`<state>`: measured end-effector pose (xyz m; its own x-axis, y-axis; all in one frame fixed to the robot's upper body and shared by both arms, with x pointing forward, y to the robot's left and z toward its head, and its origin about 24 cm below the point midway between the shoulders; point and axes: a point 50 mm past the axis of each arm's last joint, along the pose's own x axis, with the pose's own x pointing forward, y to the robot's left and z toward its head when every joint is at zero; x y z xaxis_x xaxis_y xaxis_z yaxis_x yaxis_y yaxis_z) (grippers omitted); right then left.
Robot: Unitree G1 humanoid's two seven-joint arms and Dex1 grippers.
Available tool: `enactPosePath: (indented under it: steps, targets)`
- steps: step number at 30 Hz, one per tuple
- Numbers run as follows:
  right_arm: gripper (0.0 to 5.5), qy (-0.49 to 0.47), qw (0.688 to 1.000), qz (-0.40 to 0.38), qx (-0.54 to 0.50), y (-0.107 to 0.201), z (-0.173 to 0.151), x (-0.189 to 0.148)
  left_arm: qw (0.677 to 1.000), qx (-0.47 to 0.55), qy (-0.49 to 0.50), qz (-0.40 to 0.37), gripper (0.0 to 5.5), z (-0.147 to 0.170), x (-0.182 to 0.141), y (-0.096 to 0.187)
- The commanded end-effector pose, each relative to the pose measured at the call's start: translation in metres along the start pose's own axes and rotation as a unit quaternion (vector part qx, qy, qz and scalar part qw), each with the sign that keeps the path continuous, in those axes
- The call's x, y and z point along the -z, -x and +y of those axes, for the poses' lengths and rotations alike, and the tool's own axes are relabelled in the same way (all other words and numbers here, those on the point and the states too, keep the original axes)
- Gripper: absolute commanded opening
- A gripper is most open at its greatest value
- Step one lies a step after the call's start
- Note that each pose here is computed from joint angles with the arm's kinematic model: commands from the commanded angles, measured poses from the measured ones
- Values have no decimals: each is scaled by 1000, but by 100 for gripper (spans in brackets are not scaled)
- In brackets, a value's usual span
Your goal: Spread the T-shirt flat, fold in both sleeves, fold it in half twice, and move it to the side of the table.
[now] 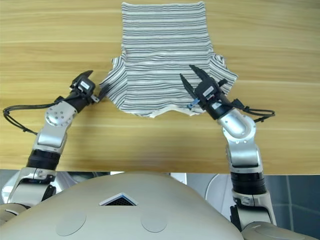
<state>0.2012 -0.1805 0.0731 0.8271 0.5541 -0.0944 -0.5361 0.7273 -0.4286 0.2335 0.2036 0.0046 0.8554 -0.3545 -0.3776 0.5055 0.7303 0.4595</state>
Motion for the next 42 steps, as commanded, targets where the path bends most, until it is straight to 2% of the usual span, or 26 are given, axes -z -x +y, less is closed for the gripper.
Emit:
enactPosePath:
  steps: [1, 5, 8, 14, 18, 20, 23, 26, 29, 34, 42]
  targets:
    - [155, 8, 1000, 3, -10, -7, 1, -6, 998, 8, -15, 55, 353, 0, 20, 18]
    - [155, 17, 999, 36, -15, -16, 0, 0, 998, -4, -16, 61, 353, 5, 24, 30]
    - [155, 28, 997, 72, -11, -35, 4, 15, 1000, -2, 12, 22, 353, 0, 11, 29]
    - [155, 63, 993, 82, -50, -89, 31, 21, 997, -65, 45, -9, 353, 13, 3, 39]
    - [155, 71, 988, 99, -98, -105, 59, 30, 994, -88, 63, -21, 353, 10, 0, 47]
    - [155, 68, 987, 102, -103, -103, 63, 32, 990, -120, 67, -16, 353, 20, 2, 54]
    - [155, 60, 985, 127, -99, -86, 61, 42, 974, -183, 113, -75, 353, 35, -17, 62]
    - [155, 45, 983, 143, -105, -63, 66, 47, 956, -210, 160, -127, 353, 36, -34, 61]
    - [155, 31, 981, 149, -122, -47, 77, 44, 947, -215, 189, -147, 353, 33, -42, 53]
    - [155, 29, 978, 143, -148, -35, 93, 35, 945, -205, 204, -153, 353, 26, -47, 39]
    - [155, 19, 978, 141, -151, -30, 99, 30, 955, -197, 185, -121, 353, 20, -32, 42]
